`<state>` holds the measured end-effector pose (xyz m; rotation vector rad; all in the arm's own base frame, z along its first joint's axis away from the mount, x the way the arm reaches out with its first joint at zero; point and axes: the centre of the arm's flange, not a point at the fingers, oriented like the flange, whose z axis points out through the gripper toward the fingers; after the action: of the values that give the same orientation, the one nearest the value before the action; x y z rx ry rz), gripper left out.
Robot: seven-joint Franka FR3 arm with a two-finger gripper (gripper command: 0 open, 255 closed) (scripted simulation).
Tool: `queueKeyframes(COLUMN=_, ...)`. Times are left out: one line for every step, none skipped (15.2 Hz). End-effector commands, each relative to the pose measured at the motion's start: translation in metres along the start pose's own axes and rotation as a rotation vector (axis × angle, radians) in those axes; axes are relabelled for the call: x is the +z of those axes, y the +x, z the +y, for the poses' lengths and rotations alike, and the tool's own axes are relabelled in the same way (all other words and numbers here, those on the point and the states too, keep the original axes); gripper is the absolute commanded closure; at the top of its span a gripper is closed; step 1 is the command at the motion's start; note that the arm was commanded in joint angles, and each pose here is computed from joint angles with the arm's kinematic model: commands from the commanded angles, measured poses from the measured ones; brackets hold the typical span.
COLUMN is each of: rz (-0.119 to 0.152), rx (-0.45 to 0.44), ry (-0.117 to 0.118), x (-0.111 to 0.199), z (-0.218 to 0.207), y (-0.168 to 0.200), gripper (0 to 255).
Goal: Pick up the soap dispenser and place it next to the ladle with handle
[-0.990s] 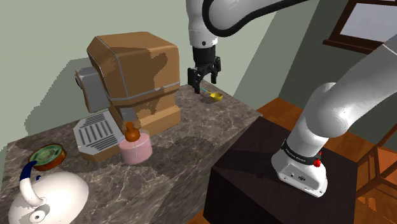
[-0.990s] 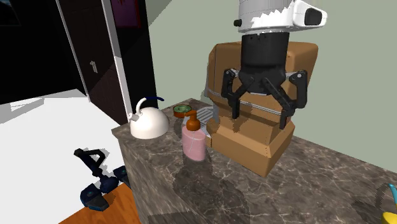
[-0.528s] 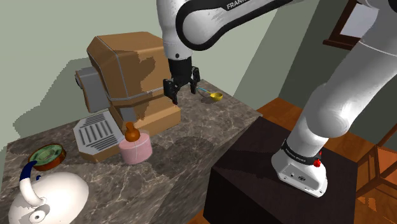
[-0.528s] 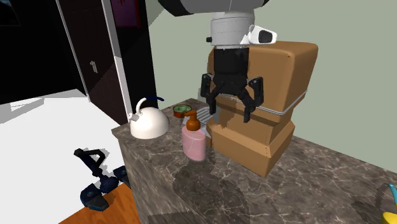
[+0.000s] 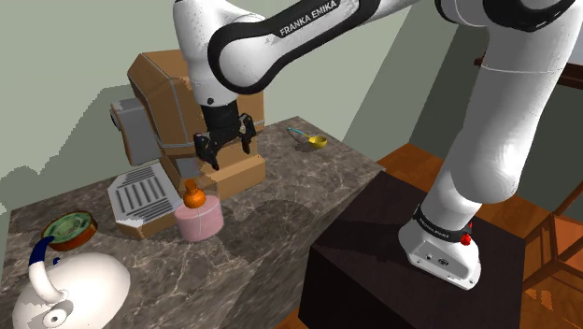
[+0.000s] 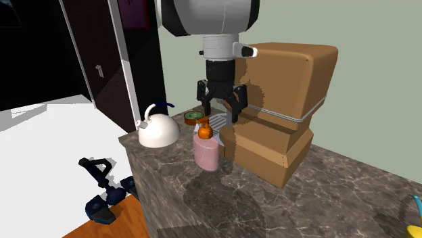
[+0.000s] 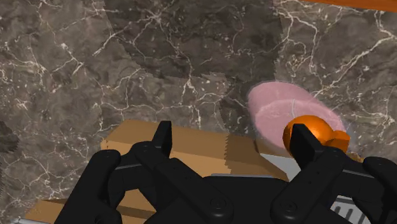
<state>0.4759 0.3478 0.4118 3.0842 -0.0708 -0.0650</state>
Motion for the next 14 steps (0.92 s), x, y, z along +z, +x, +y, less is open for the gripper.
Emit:
queueKeyframes(rz=0.004, rx=0.001, ry=0.007, x=0.006, z=-0.021, y=0.011, gripper=0)
queueKeyframes(rz=0.006, rx=0.001, ry=0.01, x=0.008, z=-0.032, y=0.016, gripper=0)
queueKeyframes(rz=0.008, rx=0.0, ry=0.013, x=0.011, z=-0.043, y=0.022, gripper=0)
queueKeyframes(rz=0.01, rx=0.0, ry=0.016, x=0.014, z=-0.054, y=0.027, gripper=0)
queueKeyframes(rz=0.012, rx=0.0, ry=0.019, x=0.016, z=-0.065, y=0.033, gripper=0)
queueKeyframes(rz=0.014, rx=-0.001, ry=0.022, x=0.019, z=-0.077, y=0.038, gripper=0)
queueKeyframes(rz=0.016, rx=-0.001, ry=0.025, x=0.021, z=-0.088, y=0.044, gripper=0)
queueKeyframes(rz=0.017, rx=-0.001, ry=0.028, x=0.023, z=-0.096, y=0.048, gripper=0)
queueKeyframes(rz=0.017, rx=-0.001, ry=0.028, x=0.028, z=-0.097, y=0.048, gripper=0)
queueKeyframes(rz=0.017, rx=-0.001, ry=0.028, x=0.034, z=-0.097, y=0.048, gripper=0)
queueKeyframes(rz=0.017, rx=-0.001, ry=0.028, x=0.039, z=-0.097, y=0.048, gripper=0)
queueKeyframes(rz=0.017, rx=-0.001, ry=0.028, x=0.044, z=-0.097, y=0.048, gripper=0)
queueKeyframes(rz=0.017, rx=-0.001, ry=0.028, x=0.049, z=-0.097, y=0.048, gripper=0)
queueKeyframes(rz=0.017, rx=-0.001, ry=0.028, x=0.055, z=-0.097, y=0.048, gripper=0)
